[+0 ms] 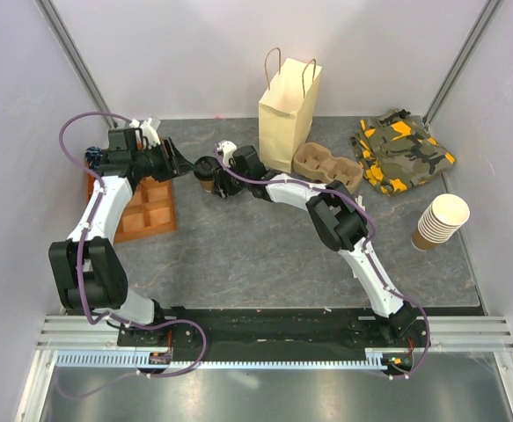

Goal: Pack the takeout coffee

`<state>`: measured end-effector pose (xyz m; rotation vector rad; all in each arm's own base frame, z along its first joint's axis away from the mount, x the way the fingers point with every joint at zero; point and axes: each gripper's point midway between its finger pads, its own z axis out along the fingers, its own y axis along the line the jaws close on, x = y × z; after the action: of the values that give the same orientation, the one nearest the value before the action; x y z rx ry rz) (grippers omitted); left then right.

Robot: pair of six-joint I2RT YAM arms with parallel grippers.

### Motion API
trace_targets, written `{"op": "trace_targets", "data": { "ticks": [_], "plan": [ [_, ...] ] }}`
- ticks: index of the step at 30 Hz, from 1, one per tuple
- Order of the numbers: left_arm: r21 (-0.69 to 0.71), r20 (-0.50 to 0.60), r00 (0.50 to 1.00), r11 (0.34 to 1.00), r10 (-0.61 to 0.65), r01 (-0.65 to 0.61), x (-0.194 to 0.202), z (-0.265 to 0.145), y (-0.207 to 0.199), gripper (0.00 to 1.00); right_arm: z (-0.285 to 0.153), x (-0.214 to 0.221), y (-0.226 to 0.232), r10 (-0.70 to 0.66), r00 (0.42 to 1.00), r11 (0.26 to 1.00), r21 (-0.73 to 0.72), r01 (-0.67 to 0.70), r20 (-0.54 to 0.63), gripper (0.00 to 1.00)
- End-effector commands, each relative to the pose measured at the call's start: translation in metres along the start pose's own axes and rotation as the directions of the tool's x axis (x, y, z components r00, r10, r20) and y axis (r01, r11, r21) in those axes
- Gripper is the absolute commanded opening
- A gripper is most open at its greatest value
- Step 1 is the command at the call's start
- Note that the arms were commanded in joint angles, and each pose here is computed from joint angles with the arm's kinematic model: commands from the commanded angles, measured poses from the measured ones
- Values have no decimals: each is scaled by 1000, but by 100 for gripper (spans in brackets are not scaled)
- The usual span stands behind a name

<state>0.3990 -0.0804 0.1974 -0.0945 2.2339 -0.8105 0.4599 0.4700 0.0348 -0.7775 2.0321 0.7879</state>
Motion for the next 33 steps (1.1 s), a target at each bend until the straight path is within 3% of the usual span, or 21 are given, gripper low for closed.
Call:
{"op": "trace_targets", "data": {
  "ticks": [1, 2, 10, 13, 15, 17, 22, 26, 33],
  "plan": [
    [43, 35, 999, 999, 27, -29, -11, -12, -15, 57, -32, -36, 20, -83, 996, 996, -42, 84, 32, 59],
    [48, 36, 999, 998, 28, -29, -11, -13, -17, 58, -50, -59, 29, -104, 992, 993, -46, 108, 68, 60],
    [135, 44, 997, 988, 68, -73, -1, -28, -39, 62, -180, -73, 60, -208, 976, 975, -101, 200, -70, 68],
    [179, 47, 994, 979, 94, -101, 4, -38, -51, 62, -232, -54, 51, -271, 944, 961, -106, 255, -186, 72],
    [193, 53, 992, 974, 114, -122, 6, -42, -55, 63, -262, -34, 27, -226, 933, 974, -79, 213, -280, 87],
    [207, 63, 987, 965, 151, -161, 7, -48, -60, 63, -292, -32, -2, -215, 925, 976, -36, 215, -314, 87],
    [204, 67, 979, 957, 194, -204, 2, -53, -63, 63, -346, -10, -65, -167, 869, 969, 86, 232, -466, 78],
    [211, 66, 980, 957, 187, -197, -1, -52, -65, 63, -370, 3, -106, -118, 818, 953, 168, 254, -564, 61],
    [194, 56, 981, 961, 187, -194, 0, -49, -60, 63, -375, 31, -151, -77, 753, 945, 193, 264, -653, 56]
  ]
}}
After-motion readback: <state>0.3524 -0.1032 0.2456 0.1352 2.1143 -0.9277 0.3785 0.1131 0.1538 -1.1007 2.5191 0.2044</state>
